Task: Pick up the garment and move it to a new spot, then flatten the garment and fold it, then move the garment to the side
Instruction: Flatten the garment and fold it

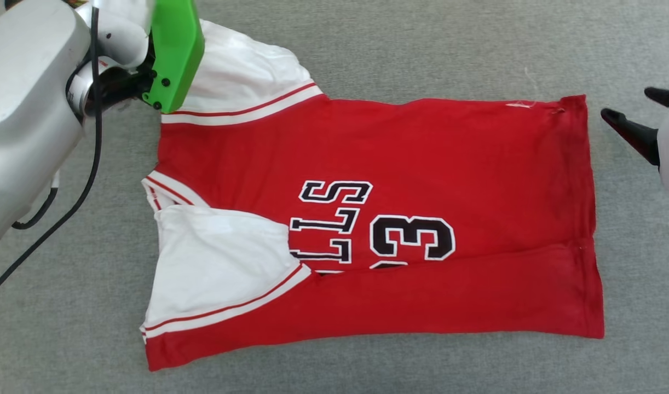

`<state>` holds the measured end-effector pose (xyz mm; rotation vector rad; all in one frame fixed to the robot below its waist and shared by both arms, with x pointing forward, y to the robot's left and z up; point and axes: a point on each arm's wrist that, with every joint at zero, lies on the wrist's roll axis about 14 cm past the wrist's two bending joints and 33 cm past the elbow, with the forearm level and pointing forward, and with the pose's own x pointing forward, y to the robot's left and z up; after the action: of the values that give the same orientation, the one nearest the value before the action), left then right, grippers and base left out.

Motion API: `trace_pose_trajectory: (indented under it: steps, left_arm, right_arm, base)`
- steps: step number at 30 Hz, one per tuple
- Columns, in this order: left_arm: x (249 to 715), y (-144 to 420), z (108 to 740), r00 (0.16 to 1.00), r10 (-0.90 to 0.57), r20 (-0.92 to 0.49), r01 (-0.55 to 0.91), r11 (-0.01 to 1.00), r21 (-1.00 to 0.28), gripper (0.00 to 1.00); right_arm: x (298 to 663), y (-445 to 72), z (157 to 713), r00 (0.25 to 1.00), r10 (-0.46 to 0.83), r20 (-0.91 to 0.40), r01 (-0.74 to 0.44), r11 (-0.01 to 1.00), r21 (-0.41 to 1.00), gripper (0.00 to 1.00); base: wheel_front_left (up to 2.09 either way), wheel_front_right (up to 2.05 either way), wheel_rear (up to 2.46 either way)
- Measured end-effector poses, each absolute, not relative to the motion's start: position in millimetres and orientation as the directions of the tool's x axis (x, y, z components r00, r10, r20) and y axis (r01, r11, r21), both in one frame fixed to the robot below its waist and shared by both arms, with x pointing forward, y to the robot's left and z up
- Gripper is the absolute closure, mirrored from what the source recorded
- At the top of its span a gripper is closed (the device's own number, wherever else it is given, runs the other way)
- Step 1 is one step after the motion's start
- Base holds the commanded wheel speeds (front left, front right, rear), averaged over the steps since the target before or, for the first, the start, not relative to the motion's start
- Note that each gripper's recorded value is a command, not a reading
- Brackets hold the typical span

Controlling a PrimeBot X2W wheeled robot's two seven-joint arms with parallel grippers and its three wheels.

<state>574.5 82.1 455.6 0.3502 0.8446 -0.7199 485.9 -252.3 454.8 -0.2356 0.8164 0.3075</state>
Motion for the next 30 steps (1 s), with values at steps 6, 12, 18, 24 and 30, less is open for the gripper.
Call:
trace_pose_trajectory:
  steps: [6, 12, 18, 24, 30]
  left_arm:
    - [570, 88, 457, 0.46, -0.448, -0.767, 0.708, 0.706, 0.013, 1.0]
    - [569, 90, 446, 0.449, -0.456, -0.768, 0.71, 0.704, -0.003, 1.0]
    - [569, 97, 433, 0.441, -0.449, -0.777, 0.701, 0.713, -0.015, 1.0]
    - [570, 101, 437, 0.456, -0.441, -0.774, 0.691, 0.723, -0.005, 1.0]
    - [563, 101, 454, 0.495, -0.452, -0.742, 0.679, 0.734, 0.005, 1.0]
  right_arm:
    - [492, -252, 433, 0.488, 0.136, -0.862, -0.366, 0.929, -0.061, 0.0]
    - [499, -242, 399, 0.39, 0.13, -0.911, -0.359, 0.933, -0.021, 0.0]
    - [493, -233, 365, 0.311, 0.129, -0.942, -0.38, 0.925, 0.002, 0.0]
    - [499, -231, 366, 0.381, 0.157, -0.911, -0.379, 0.926, 0.001, 1.0]
    - [507, -219, 390, 0.534, 0.224, -0.815, -0.373, 0.928, 0.011, 1.0]
  base:
    - [0.0, 0.0, 0.0]
    - [0.0, 0.0, 0.0]
    - [0.0, 0.0, 0.0]
    - [0.0, 0.0, 0.0]
    - [0.0, 0.0, 0.0]
